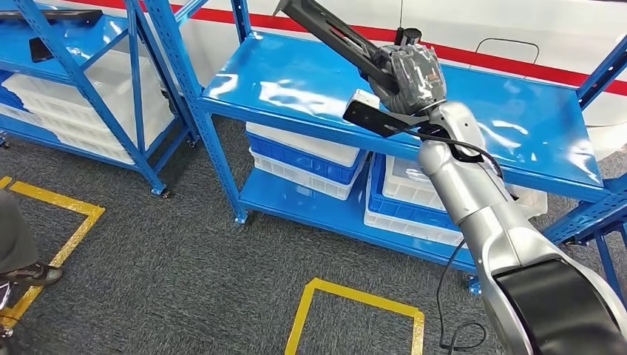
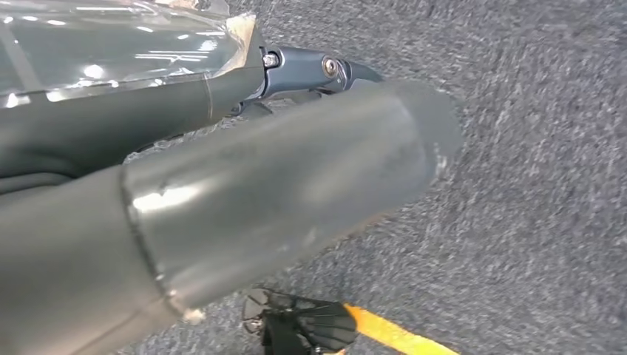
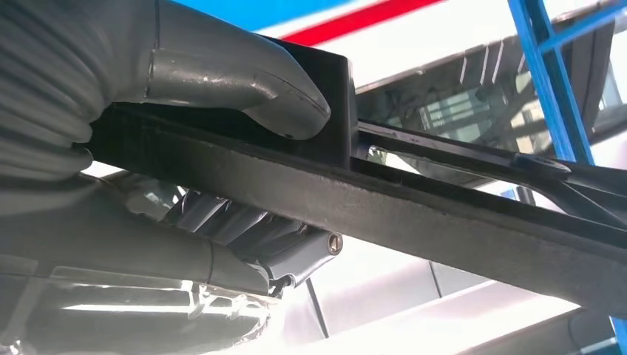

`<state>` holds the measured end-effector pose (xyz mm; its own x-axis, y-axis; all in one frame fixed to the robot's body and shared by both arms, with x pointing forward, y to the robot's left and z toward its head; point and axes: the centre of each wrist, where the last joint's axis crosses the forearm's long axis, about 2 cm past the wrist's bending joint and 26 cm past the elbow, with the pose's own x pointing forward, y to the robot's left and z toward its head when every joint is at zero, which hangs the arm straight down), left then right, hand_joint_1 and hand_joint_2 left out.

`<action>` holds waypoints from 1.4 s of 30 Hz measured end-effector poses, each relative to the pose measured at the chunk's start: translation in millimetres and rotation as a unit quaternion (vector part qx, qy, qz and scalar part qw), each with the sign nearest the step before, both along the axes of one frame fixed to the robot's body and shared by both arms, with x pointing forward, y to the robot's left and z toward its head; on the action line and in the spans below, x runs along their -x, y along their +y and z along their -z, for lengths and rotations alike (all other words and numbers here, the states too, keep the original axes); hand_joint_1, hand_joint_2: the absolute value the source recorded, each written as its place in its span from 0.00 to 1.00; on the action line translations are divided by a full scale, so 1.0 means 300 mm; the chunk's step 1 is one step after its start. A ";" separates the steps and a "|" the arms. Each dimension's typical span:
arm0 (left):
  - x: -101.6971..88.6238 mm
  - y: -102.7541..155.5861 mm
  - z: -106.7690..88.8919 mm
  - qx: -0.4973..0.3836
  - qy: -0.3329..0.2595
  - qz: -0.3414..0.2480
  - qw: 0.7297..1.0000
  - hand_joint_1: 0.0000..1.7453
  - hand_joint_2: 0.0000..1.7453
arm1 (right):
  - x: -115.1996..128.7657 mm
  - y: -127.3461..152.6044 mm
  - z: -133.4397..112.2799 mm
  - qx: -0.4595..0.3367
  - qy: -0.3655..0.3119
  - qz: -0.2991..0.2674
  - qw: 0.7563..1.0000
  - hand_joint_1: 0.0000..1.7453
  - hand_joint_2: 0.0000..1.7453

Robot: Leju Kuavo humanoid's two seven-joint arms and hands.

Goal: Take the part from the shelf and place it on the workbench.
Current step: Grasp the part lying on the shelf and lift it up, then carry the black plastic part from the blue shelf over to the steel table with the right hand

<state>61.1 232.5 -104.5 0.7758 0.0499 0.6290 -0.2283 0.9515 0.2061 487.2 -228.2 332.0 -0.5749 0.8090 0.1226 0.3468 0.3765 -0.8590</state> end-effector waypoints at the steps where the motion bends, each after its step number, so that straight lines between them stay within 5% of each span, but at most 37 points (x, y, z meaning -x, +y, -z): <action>1: 0.000 -0.001 0.000 0.001 0.000 0.001 1.000 0.00 0.00 | 0.000 -0.001 0.003 0.001 0.001 0.001 1.000 1.00 1.00; 42: -0.003 0.001 0.000 -0.001 -0.006 0.010 1.000 0.00 0.00 | 0.002 -0.003 -0.007 -0.007 -0.011 0.021 1.000 1.00 1.00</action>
<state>61.9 232.9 -104.4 0.7692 0.0319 0.6383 -0.2107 0.9555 0.2062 486.5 -229.1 334.2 -0.5429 0.8309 0.1218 0.3815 0.3733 -0.8457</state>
